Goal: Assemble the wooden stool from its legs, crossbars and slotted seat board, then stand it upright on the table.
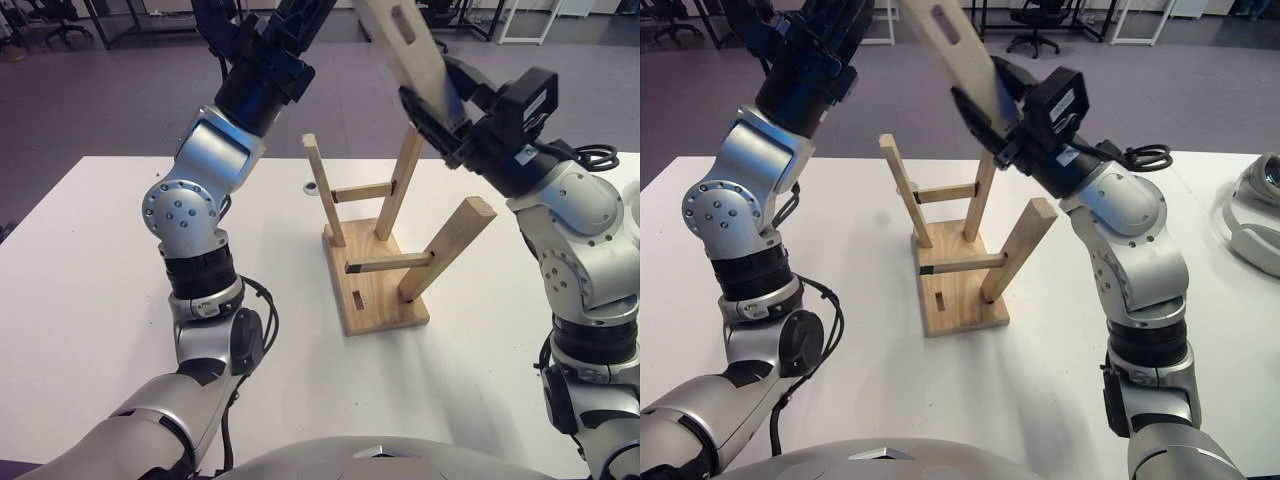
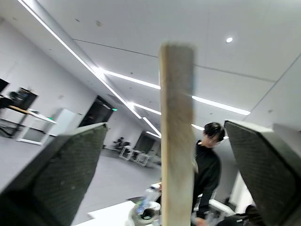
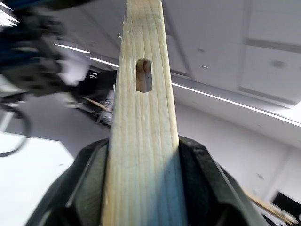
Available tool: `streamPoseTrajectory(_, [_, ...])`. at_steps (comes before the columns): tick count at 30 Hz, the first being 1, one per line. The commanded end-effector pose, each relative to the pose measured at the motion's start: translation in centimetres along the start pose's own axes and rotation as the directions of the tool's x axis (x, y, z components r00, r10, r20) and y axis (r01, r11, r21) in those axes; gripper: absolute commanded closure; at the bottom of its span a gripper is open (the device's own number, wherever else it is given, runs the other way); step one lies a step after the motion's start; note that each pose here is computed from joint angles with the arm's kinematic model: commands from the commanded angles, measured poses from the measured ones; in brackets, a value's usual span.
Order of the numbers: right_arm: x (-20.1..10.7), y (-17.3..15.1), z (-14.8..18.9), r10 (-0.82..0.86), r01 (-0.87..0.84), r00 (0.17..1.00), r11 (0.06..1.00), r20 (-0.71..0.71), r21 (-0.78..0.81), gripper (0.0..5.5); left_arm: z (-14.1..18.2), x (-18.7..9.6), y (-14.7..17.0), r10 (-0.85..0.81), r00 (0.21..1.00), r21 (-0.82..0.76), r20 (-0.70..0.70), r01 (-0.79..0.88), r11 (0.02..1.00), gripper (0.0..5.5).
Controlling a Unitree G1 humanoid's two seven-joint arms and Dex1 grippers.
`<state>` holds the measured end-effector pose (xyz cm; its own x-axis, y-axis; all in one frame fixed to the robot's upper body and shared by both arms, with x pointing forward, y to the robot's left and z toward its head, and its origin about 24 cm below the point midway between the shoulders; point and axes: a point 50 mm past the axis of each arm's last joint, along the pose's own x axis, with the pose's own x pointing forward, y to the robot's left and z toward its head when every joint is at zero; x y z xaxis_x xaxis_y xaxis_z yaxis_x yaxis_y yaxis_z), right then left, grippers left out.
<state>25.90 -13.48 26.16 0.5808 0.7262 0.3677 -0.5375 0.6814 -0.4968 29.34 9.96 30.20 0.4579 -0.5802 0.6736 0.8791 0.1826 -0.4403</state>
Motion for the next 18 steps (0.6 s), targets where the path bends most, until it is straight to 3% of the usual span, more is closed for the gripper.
streamPoseTrajectory(1, [0.2,0.5,0.3,0.057,-0.057,0.998,0.997,0.003,-0.042,3.42,0.5,0.4,-0.8,-0.042,0.999,-0.026,0.019,0.042,0.999,1.11])
streamPoseTrajectory(18, [0.4,1.8,-0.3,0.116,-0.115,0.993,0.987,-0.005,-0.111,3.42,0.2,-0.8,-0.8,0.008,1.000,-0.047,-0.007,-0.008,0.999,3.98])
